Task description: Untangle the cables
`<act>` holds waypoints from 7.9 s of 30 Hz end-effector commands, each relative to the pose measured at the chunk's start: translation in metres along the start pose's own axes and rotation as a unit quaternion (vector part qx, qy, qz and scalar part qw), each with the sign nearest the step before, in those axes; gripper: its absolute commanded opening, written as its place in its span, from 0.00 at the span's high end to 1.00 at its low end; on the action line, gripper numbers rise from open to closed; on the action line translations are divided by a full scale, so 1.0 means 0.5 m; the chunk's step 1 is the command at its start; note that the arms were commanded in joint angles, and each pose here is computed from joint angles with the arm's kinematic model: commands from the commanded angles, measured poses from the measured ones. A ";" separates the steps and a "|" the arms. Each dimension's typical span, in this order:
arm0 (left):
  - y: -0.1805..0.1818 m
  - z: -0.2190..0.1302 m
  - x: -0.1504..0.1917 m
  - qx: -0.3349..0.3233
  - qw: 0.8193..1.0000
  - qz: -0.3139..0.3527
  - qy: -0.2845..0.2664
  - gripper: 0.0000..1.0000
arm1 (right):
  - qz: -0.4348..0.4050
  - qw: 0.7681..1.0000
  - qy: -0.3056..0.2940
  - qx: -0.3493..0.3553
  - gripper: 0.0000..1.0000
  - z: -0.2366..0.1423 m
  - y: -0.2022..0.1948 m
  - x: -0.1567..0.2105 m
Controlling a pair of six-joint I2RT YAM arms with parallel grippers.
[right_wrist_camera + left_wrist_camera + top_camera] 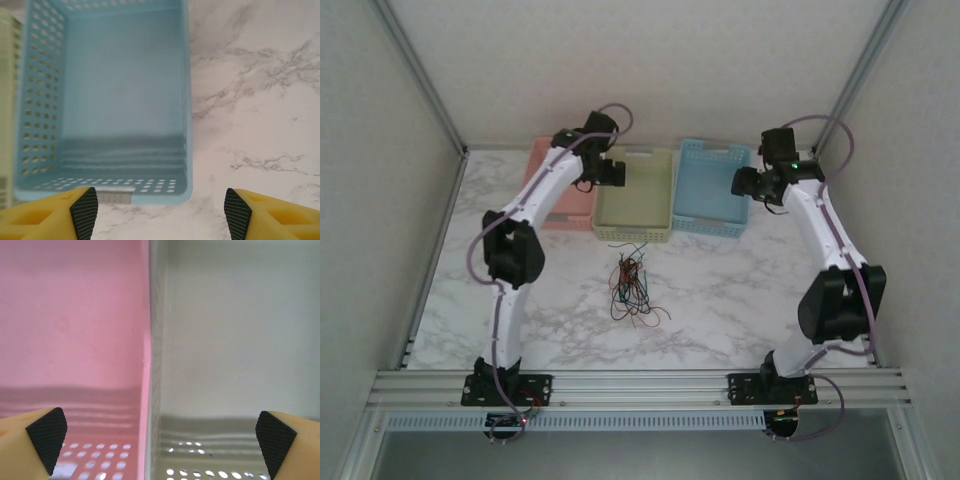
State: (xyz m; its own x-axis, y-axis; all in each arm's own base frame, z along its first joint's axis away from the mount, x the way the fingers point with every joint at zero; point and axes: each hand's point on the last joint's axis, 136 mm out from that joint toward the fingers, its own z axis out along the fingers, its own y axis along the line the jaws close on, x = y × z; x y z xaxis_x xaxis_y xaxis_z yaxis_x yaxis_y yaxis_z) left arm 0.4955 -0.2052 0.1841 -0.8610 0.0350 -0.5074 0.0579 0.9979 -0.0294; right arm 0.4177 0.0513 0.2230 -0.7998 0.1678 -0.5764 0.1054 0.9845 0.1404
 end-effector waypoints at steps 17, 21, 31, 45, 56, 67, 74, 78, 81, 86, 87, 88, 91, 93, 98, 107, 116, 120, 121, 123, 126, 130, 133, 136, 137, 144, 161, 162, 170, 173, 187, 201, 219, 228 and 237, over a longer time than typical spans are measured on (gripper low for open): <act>0.093 -0.390 0.312 0.226 0.954 -0.141 -0.135 0.00 | -0.181 0.928 0.025 -0.325 0.52 -0.116 0.342 0.311; 0.083 -0.374 0.413 0.276 0.942 -0.165 -0.091 0.01 | -0.253 0.905 0.029 -0.341 0.51 -0.097 0.401 0.356; 0.105 -0.367 0.555 0.306 0.926 -0.217 -0.047 0.03 | -0.435 0.812 0.057 -0.385 0.52 -0.026 0.495 0.442; 0.107 -0.374 0.561 0.307 0.926 -0.216 -0.049 0.02 | -0.488 0.794 0.076 -0.354 0.63 0.054 0.496 0.460; 0.109 -0.373 0.561 0.304 0.926 -0.217 -0.050 0.02 | -0.478 0.798 0.086 -0.358 0.54 0.028 0.494 0.454; 0.110 -0.373 0.561 0.303 0.926 -0.218 -0.051 0.01 | -0.496 0.793 0.108 -0.338 0.49 0.037 0.473 0.465; 0.110 -0.372 0.560 0.303 0.927 -0.217 -0.052 0.01 | -0.504 0.797 0.086 -0.322 0.52 0.059 0.475 0.453; 0.109 -0.369 0.560 0.302 0.927 -0.217 -0.050 0.01 | -0.506 0.802 0.074 -0.309 0.51 0.073 0.476 0.444; 0.110 -0.368 0.560 0.301 0.927 -0.217 -0.050 0.01 | -0.503 0.801 0.077 -0.314 0.51 0.077 0.480 0.447; 0.110 -0.367 0.561 0.301 0.927 -0.218 -0.048 0.01 | -0.501 0.799 0.093 -0.320 0.58 0.082 0.480 0.460; 0.109 -0.367 0.561 0.301 0.927 -0.218 -0.048 0.01 | -0.502 0.796 0.098 -0.322 0.61 0.081 0.480 0.463; 0.109 -0.367 0.561 0.301 0.927 -0.217 -0.048 0.01 | -0.502 0.796 0.103 -0.323 0.62 0.082 0.480 0.466; 0.109 -0.367 0.560 0.301 0.927 -0.217 -0.048 0.00 | -0.502 0.792 0.109 -0.330 0.70 0.076 0.480 0.472; 0.109 -0.367 0.560 0.301 0.927 -0.217 -0.048 0.00 | -0.501 0.790 0.109 -0.336 0.75 0.068 0.482 0.472; 0.109 -0.366 0.560 0.301 0.927 -0.217 -0.048 0.00 | -0.499 0.785 0.102 -0.352 0.93 0.045 0.491 0.463; 0.109 -0.359 0.558 0.298 0.928 -0.219 -0.047 0.00 | -0.483 0.786 0.051 -0.383 1.00 -0.032 0.507 0.426; 0.064 -0.354 0.495 0.334 0.917 -0.215 -0.046 0.07 | -0.465 0.778 -0.048 -0.419 1.00 -0.146 0.515 0.370; 0.030 -0.349 0.462 0.361 0.910 -0.200 -0.041 0.18 | -0.460 0.781 -0.046 -0.419 1.00 -0.151 0.513 0.367; 0.020 -0.351 0.458 0.370 0.909 -0.188 -0.043 0.19 | -0.457 0.783 -0.045 -0.420 1.00 -0.153 0.514 0.366; 0.009 -0.339 0.462 0.369 0.914 -0.166 -0.037 0.21 | -0.447 0.785 -0.040 -0.426 1.00 -0.160 0.519 0.364; -0.007 -0.313 0.464 0.363 0.921 -0.142 -0.027 0.23 | -0.436 0.784 -0.040 -0.441 1.00 -0.174 0.526 0.363; -0.028 -0.298 0.446 0.361 0.924 -0.120 -0.039 0.26 | -0.427 0.783 -0.043 -0.451 1.00 -0.189 0.529 0.359; -0.047 -0.303 0.433 0.357 0.929 -0.088 -0.046 0.28 | -0.420 0.785 -0.035 -0.454 1.00 -0.196 0.529 0.359; -0.075 -0.293 0.427 0.357 0.931 -0.067 -0.035 0.27 | -0.413 0.783 -0.033 -0.464 1.00 -0.213 0.534 0.356; -0.080 -0.285 0.427 0.350 0.934 -0.062 -0.032 0.28 | -0.410 0.782 -0.035 -0.468 1.00 -0.218 0.534 0.353; -0.082 -0.256 0.419 0.309 0.950 -0.033 -0.028 0.36 | -0.404 0.778 -0.033 -0.480 1.00 -0.240 0.535 0.352; -0.130 -0.259 0.477 0.393 0.917 -0.062 0.033 0.47 | -0.405 0.785 -0.048 -0.466 1.00 -0.238 0.533 0.338; -0.128 -0.256 0.481 0.390 0.918 -0.062 0.034 0.47 | -0.405 0.785 -0.048 -0.465 1.00 -0.237 0.533 0.338; -0.128 -0.247 0.484 0.386 0.919 -0.065 0.040 0.55 | -0.402 0.786 -0.047 -0.468 1.00 -0.238 0.534 0.338; -0.135 -0.251 0.481 0.394 0.916 -0.065 0.040 0.63 | -0.402 0.786 -0.044 -0.467 1.00 -0.235 0.533 0.341; -0.109 -0.230 0.491 0.351 0.933 -0.069 0.040 0.93 | -0.403 0.800 -0.070 -0.439 1.00 -0.230 0.522 0.320; -0.065 -0.210 0.512 0.295 0.952 -0.068 0.043 0.93 | -0.317 0.877 -0.172 -0.318 1.00 -0.210 0.410 0.181; 0.075 -0.206 0.502 0.165 0.979 -0.121 -0.001 1.00 | -0.104 0.943 -0.274 -0.160 1.00 -0.265 0.124 -0.017; 0.153 -0.202 0.505 0.080 0.986 -0.147 -0.019 1.00 | -0.044 0.942 -0.320 -0.093 1.00 -0.335 0.023 -0.057; 0.229 -0.230 0.485 0.029 0.977 -0.201 -0.061 1.00 | -0.010 0.939 -0.342 -0.002 1.00 -0.375 -0.058 -0.048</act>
State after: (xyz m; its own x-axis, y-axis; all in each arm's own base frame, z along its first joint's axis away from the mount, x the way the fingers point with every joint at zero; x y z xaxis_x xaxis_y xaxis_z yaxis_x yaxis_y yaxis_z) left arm 0.2405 -0.1156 0.1610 -0.7934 -0.3029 -0.5281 -0.0913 0.9168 -0.3887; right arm 0.3295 0.0440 0.3591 -0.3190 0.1292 -0.9389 -0.0751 0.9841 0.1610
